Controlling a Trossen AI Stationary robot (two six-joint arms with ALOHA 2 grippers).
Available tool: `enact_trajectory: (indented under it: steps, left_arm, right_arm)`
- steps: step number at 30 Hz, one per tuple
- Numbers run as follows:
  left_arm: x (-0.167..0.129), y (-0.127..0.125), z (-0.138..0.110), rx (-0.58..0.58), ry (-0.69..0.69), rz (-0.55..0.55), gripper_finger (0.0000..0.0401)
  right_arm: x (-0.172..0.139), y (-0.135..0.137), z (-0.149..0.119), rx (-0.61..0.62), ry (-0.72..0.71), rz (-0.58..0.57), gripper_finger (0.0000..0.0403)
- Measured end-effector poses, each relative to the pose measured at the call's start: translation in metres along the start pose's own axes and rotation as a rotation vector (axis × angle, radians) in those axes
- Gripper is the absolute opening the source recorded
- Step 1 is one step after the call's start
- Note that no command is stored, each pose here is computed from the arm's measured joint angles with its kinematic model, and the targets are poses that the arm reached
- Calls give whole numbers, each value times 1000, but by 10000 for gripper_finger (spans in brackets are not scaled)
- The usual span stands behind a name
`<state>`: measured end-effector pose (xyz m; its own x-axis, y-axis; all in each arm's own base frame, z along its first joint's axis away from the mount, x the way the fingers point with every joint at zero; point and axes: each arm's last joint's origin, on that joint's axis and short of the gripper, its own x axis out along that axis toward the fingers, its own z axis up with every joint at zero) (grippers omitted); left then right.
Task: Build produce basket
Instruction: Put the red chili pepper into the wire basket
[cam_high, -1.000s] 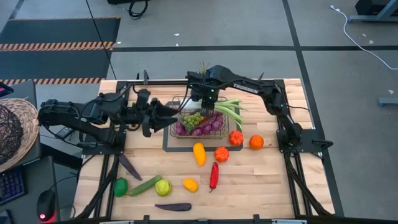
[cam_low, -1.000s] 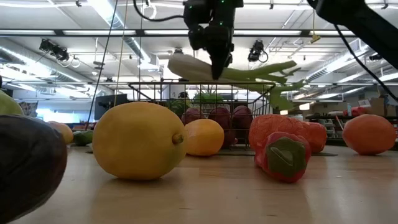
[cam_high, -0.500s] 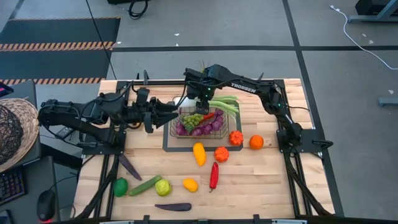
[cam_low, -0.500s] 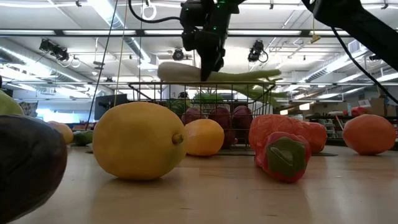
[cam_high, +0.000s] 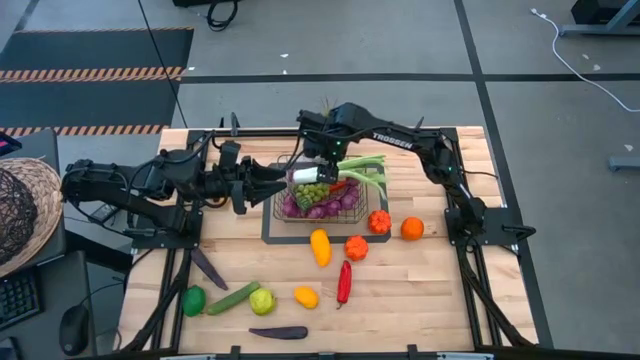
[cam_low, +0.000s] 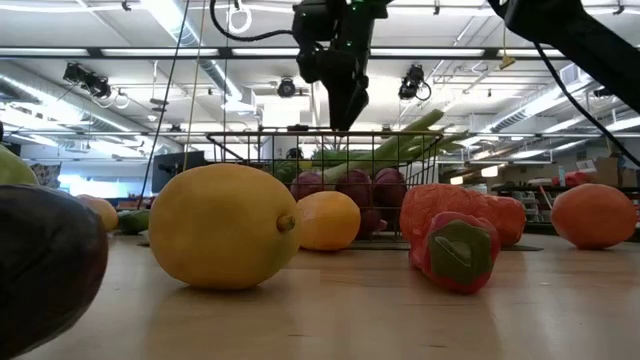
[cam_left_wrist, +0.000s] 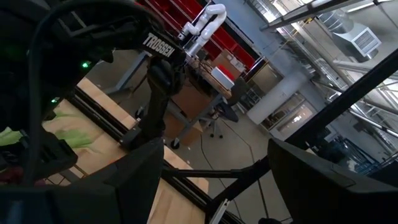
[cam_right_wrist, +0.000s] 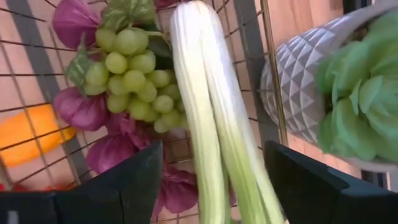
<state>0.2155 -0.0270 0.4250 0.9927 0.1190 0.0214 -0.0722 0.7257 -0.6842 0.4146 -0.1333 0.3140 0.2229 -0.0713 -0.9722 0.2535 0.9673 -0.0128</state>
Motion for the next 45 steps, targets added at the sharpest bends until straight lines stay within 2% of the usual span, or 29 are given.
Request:
enact_trajectory:
  steps: [6, 11, 18, 24, 30, 45]
  left_arm:
    - [-1, -2, -5, 7, 31, 0, 293]
    - [-2, -2, -10, 18, 73, 11, 293]
    - [-5, 12, -23, 77, 212, 144, 293]
    - [-12, 26, -35, 99, 354, 288, 293]
    - [-20, 40, -43, 39, 446, 446, 293]
    - [-26, 46, -47, 53, 516, 504, 293]
  right_arm:
    - [-3, 0, -11, 21, 100, -17, 279]
    - [-23, 1, -14, 144, 31, 7, 274]
    - [-30, 10, -17, 278, 41, 121, 272]
    - [-24, 38, -18, 339, 80, 157, 272]
    - [-17, 78, -22, 366, 123, 147, 272]
    - [-24, 169, -44, 610, 141, 86, 271]
